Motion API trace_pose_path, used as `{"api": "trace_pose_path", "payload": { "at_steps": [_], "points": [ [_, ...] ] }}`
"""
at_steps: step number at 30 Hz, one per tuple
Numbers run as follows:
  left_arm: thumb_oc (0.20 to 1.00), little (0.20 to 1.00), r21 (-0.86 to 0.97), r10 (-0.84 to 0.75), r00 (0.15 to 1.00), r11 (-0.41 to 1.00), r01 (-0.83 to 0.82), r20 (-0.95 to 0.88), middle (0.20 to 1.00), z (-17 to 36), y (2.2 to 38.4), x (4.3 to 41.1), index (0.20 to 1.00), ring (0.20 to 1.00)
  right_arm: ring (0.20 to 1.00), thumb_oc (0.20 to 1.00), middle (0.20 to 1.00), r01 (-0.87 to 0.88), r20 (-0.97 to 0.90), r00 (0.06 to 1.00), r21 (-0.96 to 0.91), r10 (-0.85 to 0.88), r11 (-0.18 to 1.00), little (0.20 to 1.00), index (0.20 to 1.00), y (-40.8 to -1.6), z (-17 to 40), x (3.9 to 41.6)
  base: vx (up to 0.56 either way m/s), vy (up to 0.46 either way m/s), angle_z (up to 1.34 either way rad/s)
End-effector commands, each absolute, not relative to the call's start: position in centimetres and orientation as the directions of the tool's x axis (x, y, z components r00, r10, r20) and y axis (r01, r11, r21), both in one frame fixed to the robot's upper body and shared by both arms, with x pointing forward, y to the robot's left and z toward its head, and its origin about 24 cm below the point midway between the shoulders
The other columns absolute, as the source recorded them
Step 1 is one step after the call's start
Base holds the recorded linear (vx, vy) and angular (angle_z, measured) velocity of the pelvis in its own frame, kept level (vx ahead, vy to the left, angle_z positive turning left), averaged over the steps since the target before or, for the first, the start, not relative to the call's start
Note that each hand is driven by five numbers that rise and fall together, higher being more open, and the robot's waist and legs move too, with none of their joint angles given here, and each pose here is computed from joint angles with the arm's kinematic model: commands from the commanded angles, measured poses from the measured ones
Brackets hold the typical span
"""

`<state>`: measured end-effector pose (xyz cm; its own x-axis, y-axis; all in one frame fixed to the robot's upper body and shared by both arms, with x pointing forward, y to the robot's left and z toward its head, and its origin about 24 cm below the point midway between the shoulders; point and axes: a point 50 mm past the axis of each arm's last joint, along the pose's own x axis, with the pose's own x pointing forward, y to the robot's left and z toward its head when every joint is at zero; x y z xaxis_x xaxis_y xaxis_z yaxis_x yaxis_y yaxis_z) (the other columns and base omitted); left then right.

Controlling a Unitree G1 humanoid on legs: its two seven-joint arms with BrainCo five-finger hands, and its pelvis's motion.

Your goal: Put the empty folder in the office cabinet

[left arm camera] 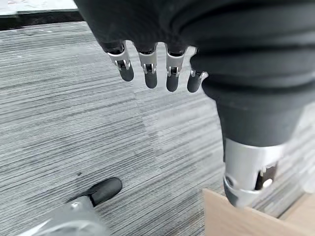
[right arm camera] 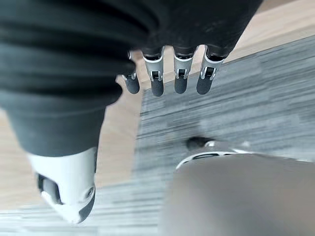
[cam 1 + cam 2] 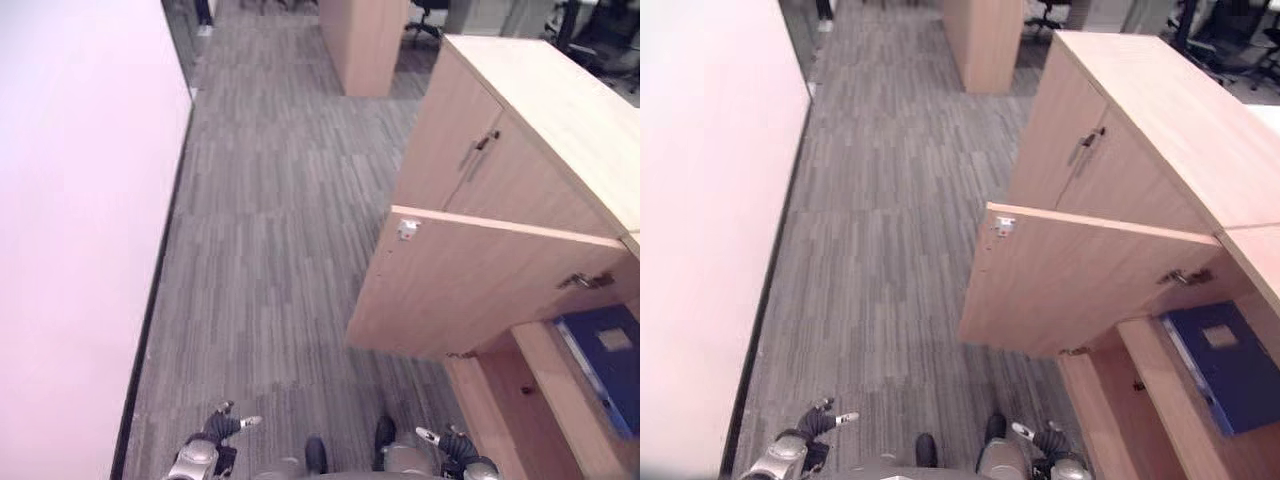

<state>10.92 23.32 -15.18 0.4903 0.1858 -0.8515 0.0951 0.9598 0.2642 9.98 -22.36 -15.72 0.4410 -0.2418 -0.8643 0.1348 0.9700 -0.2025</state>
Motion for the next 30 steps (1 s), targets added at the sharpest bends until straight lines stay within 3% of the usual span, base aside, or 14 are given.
{"api": "trace_pose_path", "payload": {
  "at_steps": [1,4,5,6,7,11,16,23,30],
  "points": [
    [1.0,1.0,0.279,0.163,0.627,0.956,0.09,-0.762,1.0,-13.5,23.1,15.6,1.0,1.0,1.0,1.0,1.0,0.163,-0.821,0.513,-0.194,-0.251,0.967,1.0,1.0,-22.9,-14.9,12.2,0.09,-0.032,-0.07],
    [1.0,1.0,0.266,0.133,0.676,0.959,0.097,-0.725,1.0,-12.8,22.6,16.6,1.0,1.0,1.0,1.0,1.0,0.173,-0.809,0.529,-0.191,-0.255,0.966,1.0,1.0,-23.2,-14.6,12.1,0.07,-0.049,-0.05],
    [1.0,1.0,0.233,0.037,0.877,0.969,0.086,-0.479,1.0,-7.8,24.0,21.5,1.0,1.0,1.0,1.0,1.0,0.174,-0.809,0.534,-0.178,-0.244,0.969,1.0,1.0,-23.6,-14.6,11.3,0.11,-0.041,0.23],
    [1.0,1.0,0.321,0.157,0.773,0.945,0.063,-0.614,1.0,-9.2,26.2,20.1,1.0,1.0,1.0,1.0,1.0,0.16,-0.789,0.56,-0.196,-0.252,0.967,1.0,1.0,-24.4,-14.1,11.9,0.11,-0.033,0.44],
    [1.0,1.0,0.341,0.135,0.833,0.938,0.067,-0.536,1.0,-7.7,25.8,22.0,1.0,1.0,1.0,1.0,1.0,0.141,-0.782,0.572,-0.203,-0.247,0.969,1.0,1.0,-24.3,-14.0,12.4,0.08,-0.017,0.16],
    [1.0,1.0,0.306,0.135,0.927,0.952,-0.023,-0.35,1.0,-3.0,25.3,27.6,1.0,1.0,1.0,1.0,1.0,0.066,-0.78,0.587,-0.218,-0.215,0.974,1.0,1.0,-23.8,-13.8,12.9,0.06,-0.051,-0.41],
    [1.0,1.0,0.28,0.114,0.971,0.959,-0.052,-0.212,1.0,2.1,25.2,32.6,1.0,1.0,1.0,1.0,1.0,-0.006,-0.777,0.608,-0.211,-0.164,0.977,1.0,1.0,-23.1,-13.7,13.6,0.06,-0.068,-0.72],
    [1.0,1.0,0.218,0.06,0.995,0.975,-0.041,-0.081,1.0,7.3,22.1,37.1,1.0,1.0,1.0,1.0,1.0,-0.036,-0.754,0.638,-0.231,-0.156,0.972,1.0,1.0,-23.3,-13.1,15.7,0.02,-0.034,-0.18],
    [1.0,1.0,0.075,0.075,0.992,0.995,-0.068,-0.098,1.0,8.0,20.3,38.5,1.0,1.0,1.0,1.0,1.0,0.017,-0.763,0.615,-0.239,-0.198,0.971,1.0,1.0,-24.1,-13.2,15.2,0.01,-0.035,-0.48]
  ]
}}
